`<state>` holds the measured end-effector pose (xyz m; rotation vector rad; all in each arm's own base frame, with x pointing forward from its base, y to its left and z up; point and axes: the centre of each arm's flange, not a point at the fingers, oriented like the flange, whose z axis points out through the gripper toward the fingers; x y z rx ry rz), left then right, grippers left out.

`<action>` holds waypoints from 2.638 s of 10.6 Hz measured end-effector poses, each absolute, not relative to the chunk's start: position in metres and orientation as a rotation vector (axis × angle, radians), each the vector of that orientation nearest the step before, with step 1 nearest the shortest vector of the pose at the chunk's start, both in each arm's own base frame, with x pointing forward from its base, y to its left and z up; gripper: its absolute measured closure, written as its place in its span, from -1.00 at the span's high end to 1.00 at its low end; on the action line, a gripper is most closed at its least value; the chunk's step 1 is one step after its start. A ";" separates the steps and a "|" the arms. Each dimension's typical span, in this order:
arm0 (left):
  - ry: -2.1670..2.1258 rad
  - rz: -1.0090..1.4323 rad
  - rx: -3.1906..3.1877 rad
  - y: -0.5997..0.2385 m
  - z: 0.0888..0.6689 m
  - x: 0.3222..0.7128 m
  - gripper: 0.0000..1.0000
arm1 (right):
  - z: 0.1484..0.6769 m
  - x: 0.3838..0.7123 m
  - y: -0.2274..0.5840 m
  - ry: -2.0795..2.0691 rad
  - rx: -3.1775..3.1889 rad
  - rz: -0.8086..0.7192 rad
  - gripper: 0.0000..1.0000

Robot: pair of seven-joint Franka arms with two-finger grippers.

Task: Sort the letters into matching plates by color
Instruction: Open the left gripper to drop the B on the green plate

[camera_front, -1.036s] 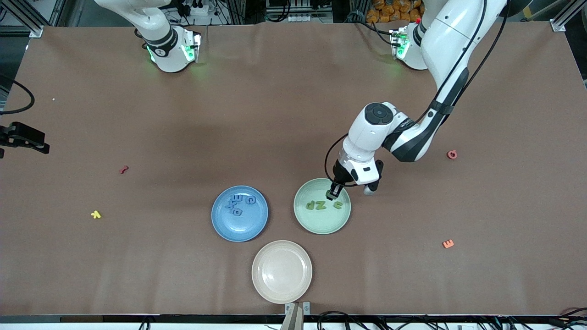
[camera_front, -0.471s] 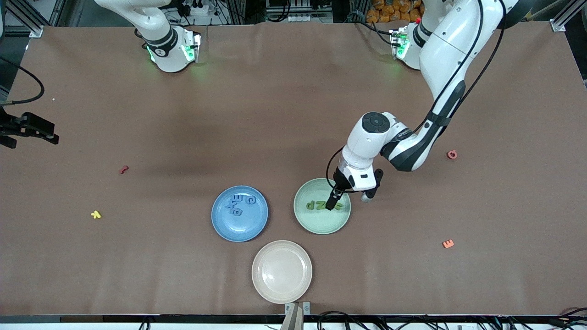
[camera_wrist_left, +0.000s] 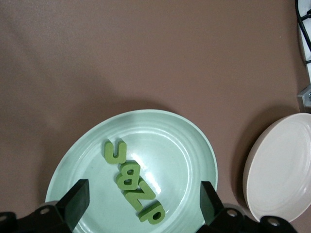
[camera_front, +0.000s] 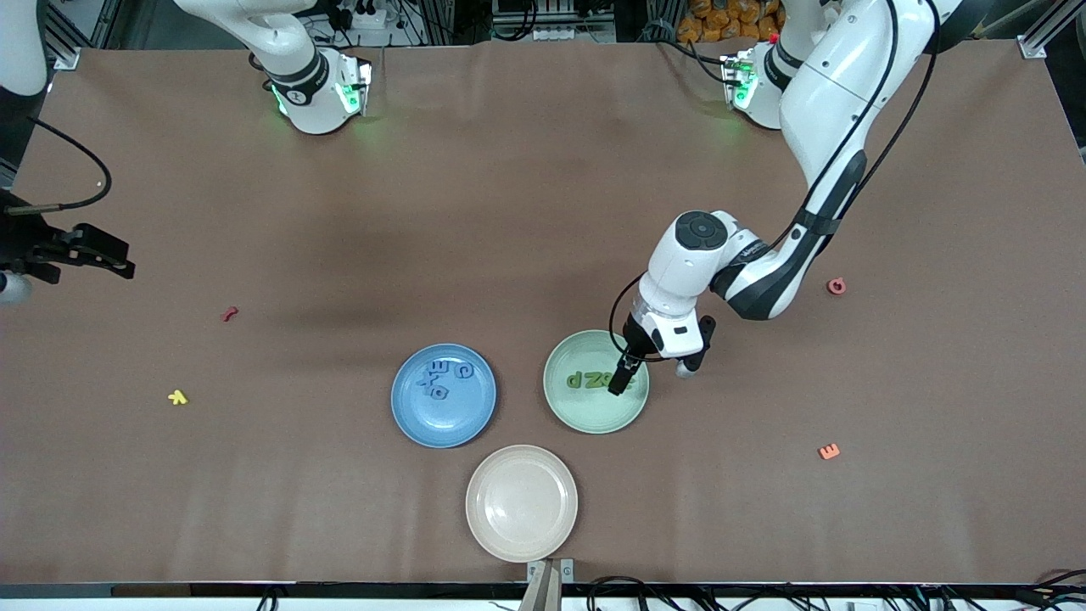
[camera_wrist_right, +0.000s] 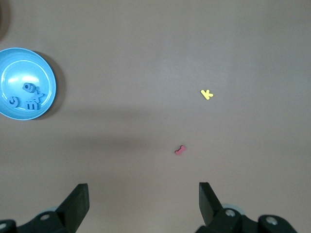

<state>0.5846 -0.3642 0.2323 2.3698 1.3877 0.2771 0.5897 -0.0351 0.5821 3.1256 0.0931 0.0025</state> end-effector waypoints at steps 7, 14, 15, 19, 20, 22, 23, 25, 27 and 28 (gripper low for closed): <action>1.397 0.285 2.369 -0.359 0.231 0.587 1.00 | 0.610 0.572 -0.011 0.090 3.132 0.034 1.00; 1.398 0.286 2.369 -0.359 0.231 0.588 1.00 | 0.614 0.573 -0.008 0.099 3.128 0.071 1.00; 1.398 0.286 2.369 -0.359 0.231 0.588 1.00 | 0.616 0.574 -0.006 0.105 3.127 0.084 1.00; 1.403 0.289 2.369 -0.356 0.230 0.589 1.00 | 0.619 0.574 -0.005 0.105 3.127 0.096 1.00; 1.404 0.290 2.369 -0.356 0.230 0.589 1.00 | 0.619 0.574 -0.005 0.094 3.127 0.096 1.00; 1.318 0.312 2.425 -0.355 0.229 0.589 1.00 | 0.619 0.574 -0.005 0.035 3.130 0.096 1.00; 1.236 0.333 2.476 -0.354 0.229 0.590 1.00 | 0.619 0.574 -0.005 0.025 3.130 0.096 1.00; 1.159 0.354 2.523 -0.350 0.229 0.592 1.00 | 0.619 0.574 -0.004 0.018 3.130 0.096 1.00; 1.083 0.378 2.573 -0.344 0.227 0.595 1.00 | 0.619 0.574 -0.004 0.016 3.130 0.096 1.00; 1.060 0.386 2.600 -0.340 0.226 0.598 1.00 | 0.619 0.574 -0.004 0.016 3.130 0.096 1.00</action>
